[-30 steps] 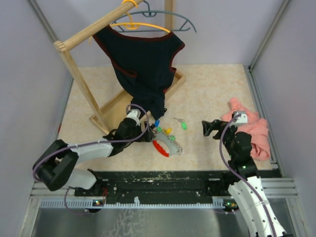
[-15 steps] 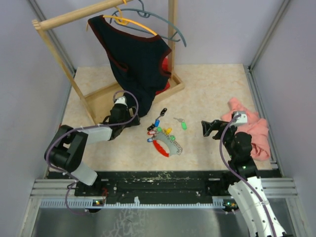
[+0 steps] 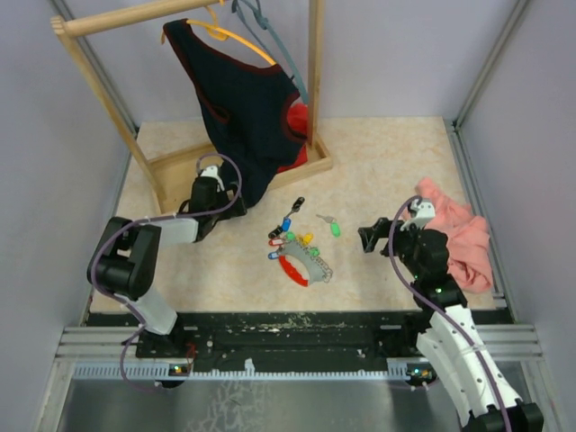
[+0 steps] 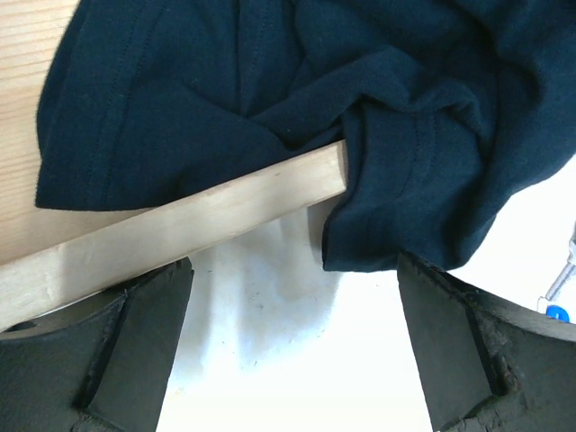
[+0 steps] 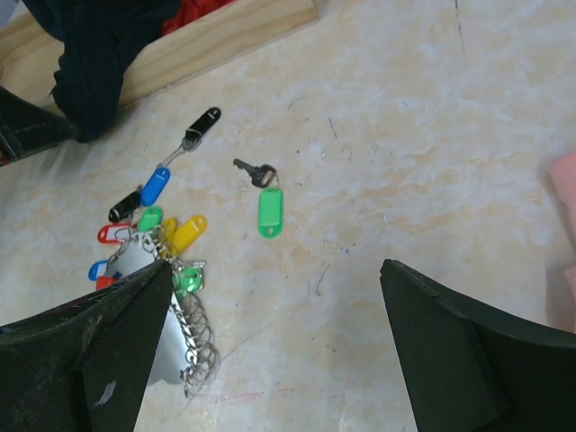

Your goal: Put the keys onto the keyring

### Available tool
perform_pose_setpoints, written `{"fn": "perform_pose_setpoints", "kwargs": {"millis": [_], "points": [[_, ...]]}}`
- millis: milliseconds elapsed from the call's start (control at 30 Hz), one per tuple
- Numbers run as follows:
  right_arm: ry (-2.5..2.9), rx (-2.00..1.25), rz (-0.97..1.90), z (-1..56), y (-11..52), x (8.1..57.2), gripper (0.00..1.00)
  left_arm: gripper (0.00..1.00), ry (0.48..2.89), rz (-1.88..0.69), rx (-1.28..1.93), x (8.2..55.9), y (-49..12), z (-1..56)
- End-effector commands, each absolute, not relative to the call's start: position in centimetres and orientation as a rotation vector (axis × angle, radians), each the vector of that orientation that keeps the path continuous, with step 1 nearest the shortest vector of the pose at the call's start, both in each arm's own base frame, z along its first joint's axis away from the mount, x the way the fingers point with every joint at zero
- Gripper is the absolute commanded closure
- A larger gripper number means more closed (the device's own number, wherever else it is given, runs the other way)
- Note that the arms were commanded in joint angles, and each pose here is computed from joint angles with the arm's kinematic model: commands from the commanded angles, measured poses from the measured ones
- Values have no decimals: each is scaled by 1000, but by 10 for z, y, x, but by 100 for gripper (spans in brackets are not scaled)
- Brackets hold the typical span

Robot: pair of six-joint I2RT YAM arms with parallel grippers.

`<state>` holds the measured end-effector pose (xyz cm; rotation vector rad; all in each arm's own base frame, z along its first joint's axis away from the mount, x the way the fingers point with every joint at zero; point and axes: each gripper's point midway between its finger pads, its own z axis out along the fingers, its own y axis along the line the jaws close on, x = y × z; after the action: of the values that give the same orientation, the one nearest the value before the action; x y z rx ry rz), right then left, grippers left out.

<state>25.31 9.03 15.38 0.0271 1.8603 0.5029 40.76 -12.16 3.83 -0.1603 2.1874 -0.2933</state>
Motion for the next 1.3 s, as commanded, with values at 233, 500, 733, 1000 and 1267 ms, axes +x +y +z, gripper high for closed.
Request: {"fn": "perform_pose_setpoints", "kwargs": {"millis": [233, 500, 733, 1000, 1267], "points": [[1887, -147, 692, 156, 130, 257, 3, 1, 2217, -594, -90, 349, -161, 62], [1985, -235, 776, 132, 159, 250, 8, 0, 2227, -758, -34, 280, -206, 67], [2040, -296, 883, 116, 193, 245, 15, 1, 2261, -900, -28, 229, -244, 57], [2108, -350, 946, 96, 229, 255, 25, 11, 2285, -938, -13, 215, -277, 47], [2202, -371, 1000, 66, 247, 254, 34, 36, 2340, -886, -7, 214, -279, 26]]}}
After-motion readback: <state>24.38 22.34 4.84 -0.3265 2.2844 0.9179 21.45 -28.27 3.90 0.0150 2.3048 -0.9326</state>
